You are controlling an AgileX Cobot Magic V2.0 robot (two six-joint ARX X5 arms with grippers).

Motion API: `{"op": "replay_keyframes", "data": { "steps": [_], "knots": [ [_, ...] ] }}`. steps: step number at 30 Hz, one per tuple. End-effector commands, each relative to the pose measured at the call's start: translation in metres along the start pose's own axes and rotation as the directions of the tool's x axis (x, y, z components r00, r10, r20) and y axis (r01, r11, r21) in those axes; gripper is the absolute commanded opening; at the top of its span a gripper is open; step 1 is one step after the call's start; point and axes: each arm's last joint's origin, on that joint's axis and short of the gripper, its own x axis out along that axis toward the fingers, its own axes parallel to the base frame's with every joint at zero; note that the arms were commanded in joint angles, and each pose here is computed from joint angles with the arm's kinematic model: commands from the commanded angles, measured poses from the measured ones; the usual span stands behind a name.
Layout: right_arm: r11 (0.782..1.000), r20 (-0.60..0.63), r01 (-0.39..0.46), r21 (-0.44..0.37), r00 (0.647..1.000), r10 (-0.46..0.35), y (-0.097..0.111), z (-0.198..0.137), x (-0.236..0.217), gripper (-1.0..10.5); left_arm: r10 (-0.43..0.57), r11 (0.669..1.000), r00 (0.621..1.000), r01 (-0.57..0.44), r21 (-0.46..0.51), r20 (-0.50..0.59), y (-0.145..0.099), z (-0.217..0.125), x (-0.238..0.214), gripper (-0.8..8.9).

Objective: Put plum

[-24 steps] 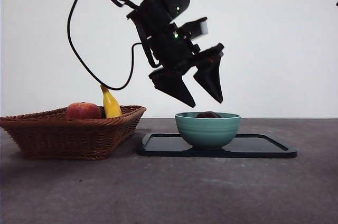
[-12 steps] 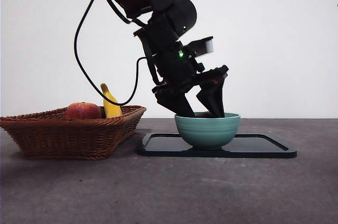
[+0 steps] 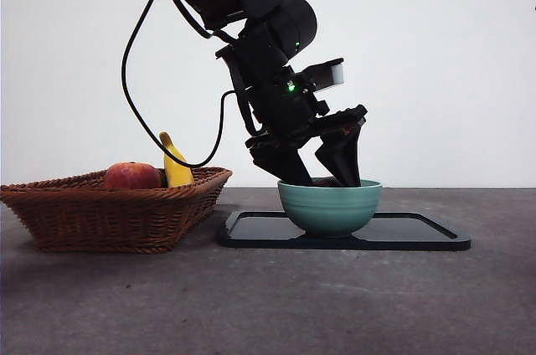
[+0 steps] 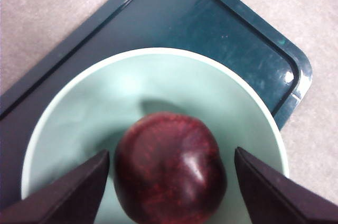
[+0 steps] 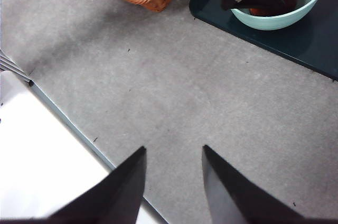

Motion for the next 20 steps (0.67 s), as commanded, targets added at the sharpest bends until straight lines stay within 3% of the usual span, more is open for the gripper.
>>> {"op": "replay_keyframes", "data": {
  "steps": [1,20],
  "knots": [
    [1.0,0.007,-0.007,-0.02,1.0,0.007,0.0014,0.0023,-0.0009,1.7,-0.002,1.0,1.0,0.002,0.021,-0.002,-0.0037,0.0032,0.0075,3.07],
    [1.0,0.007,-0.007,-0.024,1.0,0.007,0.0014,0.0023,-0.001,1.7,-0.005,1.0,1.0,0.005,0.017,-0.011,-0.0054,0.0104,-0.0011,2.74]
  ]
}}
